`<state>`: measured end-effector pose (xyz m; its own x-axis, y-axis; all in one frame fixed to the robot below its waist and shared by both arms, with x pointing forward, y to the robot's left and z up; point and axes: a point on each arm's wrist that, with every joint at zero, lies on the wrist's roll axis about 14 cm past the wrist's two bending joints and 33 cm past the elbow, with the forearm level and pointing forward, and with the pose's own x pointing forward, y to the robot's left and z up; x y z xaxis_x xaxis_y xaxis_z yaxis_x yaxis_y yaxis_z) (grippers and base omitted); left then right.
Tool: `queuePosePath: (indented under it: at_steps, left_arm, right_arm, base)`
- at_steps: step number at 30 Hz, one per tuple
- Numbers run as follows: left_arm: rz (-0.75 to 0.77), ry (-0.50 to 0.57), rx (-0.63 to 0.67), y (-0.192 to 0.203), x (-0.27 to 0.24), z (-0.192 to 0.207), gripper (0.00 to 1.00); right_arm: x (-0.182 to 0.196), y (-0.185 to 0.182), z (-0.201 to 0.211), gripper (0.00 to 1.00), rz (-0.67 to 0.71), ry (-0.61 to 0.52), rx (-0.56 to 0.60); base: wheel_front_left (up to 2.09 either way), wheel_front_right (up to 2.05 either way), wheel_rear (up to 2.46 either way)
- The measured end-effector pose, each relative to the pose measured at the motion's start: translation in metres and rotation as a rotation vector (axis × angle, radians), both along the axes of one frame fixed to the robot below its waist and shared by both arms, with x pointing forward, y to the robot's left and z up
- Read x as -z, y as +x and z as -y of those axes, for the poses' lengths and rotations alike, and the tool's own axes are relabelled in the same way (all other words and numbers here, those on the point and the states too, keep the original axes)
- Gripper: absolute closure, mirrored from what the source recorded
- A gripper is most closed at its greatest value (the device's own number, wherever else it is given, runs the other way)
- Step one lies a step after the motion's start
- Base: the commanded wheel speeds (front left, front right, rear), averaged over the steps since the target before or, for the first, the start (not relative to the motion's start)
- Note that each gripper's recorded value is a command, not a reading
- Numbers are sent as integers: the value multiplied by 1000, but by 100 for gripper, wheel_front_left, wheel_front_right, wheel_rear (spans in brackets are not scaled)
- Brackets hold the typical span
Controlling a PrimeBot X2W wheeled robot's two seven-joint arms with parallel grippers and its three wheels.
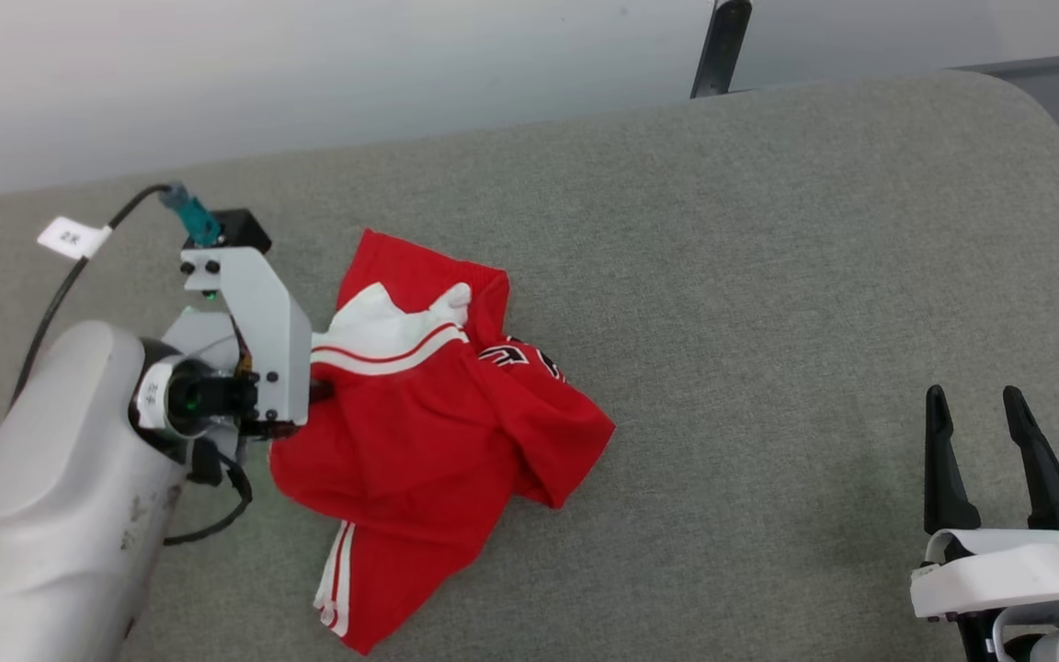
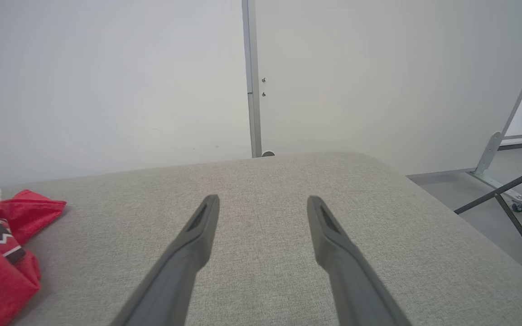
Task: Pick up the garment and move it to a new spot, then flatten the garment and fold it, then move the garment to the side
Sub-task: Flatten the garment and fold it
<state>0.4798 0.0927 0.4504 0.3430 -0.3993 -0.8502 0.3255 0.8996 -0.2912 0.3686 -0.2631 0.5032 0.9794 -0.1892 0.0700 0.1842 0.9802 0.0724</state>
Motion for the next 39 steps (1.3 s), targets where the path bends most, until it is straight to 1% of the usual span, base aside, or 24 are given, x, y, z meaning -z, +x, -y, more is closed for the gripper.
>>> queuePosePath:
  at_steps: [6,9,10,13,16,19,22,27,28,30,31,36,39]
  left_arm:
    - [61,-31,41,-2,-27,9,100]
    - [59,-86,95,-14,-42,27,100]
    - [56,-122,121,-21,-48,37,100]
    - [22,-207,188,-46,-60,62,100]
    - [-11,-241,234,-68,-67,73,100]
    - [-52,-300,289,-92,-73,91,100]
    - [-126,-339,336,-118,-70,103,100]
    - [-248,-351,401,-154,-55,115,100]
    - [-265,-345,413,-160,-51,115,86]
    - [-292,-346,419,-167,-45,117,55]
    - [-292,-335,423,-169,-41,117,0]
    - [-237,-310,412,-161,-37,115,0]
    - [-188,-301,399,-151,-43,110,0]
  right_arm:
    - [-4,-1,-1,0,13,0,-4]
    - [-7,-1,-2,0,23,-1,-5]
    - [-7,-2,-2,0,23,0,-7]
    - [-7,-3,-4,0,25,2,-13]
    - [-10,-1,-8,0,34,2,-24]
    - [-12,-1,-10,0,40,2,-30]
    - [-12,-1,-10,0,40,4,-31]
    - [-11,-2,-8,0,39,15,-24]
    - [-10,-2,-8,0,36,15,-23]
    - [-8,-2,-7,0,31,18,-20]
    - [-8,-2,-7,0,30,22,-18]
    - [-5,-3,-6,0,25,28,-16]
    - [-6,-4,-6,0,26,30,-17]
  base:
    - [0,0,0]
    - [0,0,0]
    - [0,0,0]
    - [0,0,0]
    - [0,0,0]
    - [0,0,0]
    - [0,0,0]
    - [0,0,0]
    - [0,0,0]
    - [0,0,0]
    - [0,0,0]
    - [0,0,0]
    - [0,0,0]
